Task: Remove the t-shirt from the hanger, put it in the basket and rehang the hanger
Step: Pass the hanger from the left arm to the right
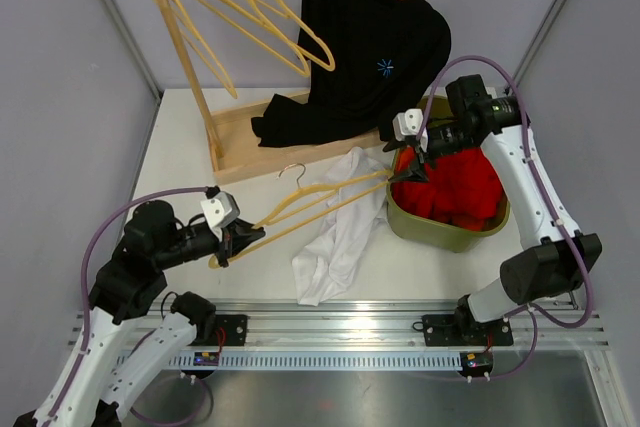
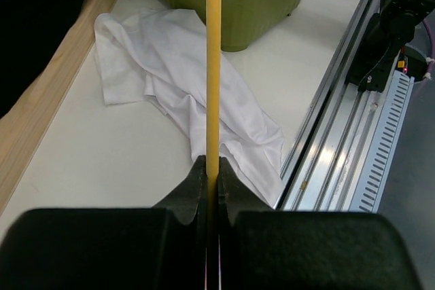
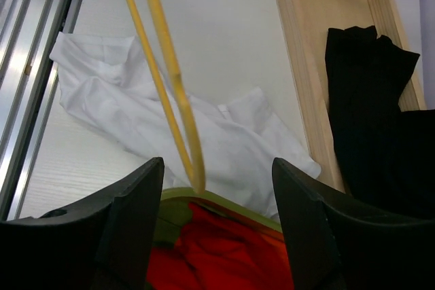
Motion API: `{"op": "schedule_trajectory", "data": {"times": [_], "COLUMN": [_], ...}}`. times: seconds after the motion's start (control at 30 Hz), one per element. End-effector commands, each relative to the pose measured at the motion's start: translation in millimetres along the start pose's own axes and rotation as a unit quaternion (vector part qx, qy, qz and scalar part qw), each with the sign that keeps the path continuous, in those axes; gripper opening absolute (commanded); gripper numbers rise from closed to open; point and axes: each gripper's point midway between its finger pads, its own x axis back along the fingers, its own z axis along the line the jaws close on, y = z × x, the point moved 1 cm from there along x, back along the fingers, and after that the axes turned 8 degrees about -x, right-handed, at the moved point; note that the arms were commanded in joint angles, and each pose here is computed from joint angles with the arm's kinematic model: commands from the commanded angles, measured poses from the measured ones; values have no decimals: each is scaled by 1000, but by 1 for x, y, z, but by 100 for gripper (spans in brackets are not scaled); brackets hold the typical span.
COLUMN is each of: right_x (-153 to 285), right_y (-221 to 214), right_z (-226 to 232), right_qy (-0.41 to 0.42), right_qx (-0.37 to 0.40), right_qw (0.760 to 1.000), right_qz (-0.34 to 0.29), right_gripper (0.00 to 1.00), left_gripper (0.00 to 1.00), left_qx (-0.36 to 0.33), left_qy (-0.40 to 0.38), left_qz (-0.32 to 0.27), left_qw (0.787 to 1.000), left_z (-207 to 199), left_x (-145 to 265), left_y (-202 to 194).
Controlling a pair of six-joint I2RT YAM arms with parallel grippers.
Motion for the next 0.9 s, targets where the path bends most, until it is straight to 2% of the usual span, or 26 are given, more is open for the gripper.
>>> {"op": "schedule_trajectory", "data": {"times": [0.0,0.2,0.3,0.33,0.37,0.57,0.63,0.73,0.83,0.87], "right_x": [0,-11,-19,-22,-22,-21,-19,-16,-13,-13], "right_y": [2,5,-2,-4,-4,-3,0,2,1,0], "right_z": [51,60,69,70,71,73,72,70,66,64], "right_qy": [84,111,131,137,137,137,133,124,106,100], "right_qx": [-88,-108,-124,-129,-132,-141,-134,-133,-138,-140], "right_qw": [992,988,983,982,982,980,982,983,985,985], "right_qz": [-17,-23,-14,-13,-14,-15,-14,-3,9,12], "right_gripper": [72,68,60,56,46,17,1,0,0,0], "left_gripper": [0,0,0,0,0,0,0,2,37,67], "left_qx": [-61,-63,-65,-67,-65,-71,-69,-62,-59,-58], "left_qy": [-20,-9,2,8,11,34,44,76,134,149], "left_qz": [-63,-59,-59,-61,-58,-60,-52,-44,-51,-53], "left_qw": [996,996,996,996,996,995,995,994,988,986], "left_z": [-4,2,7,10,11,20,25,35,50,54], "left_x": [0,-1,-4,-5,-6,-8,-10,-10,-2,1], "left_y": [26,26,25,26,24,23,19,14,17,17]}}
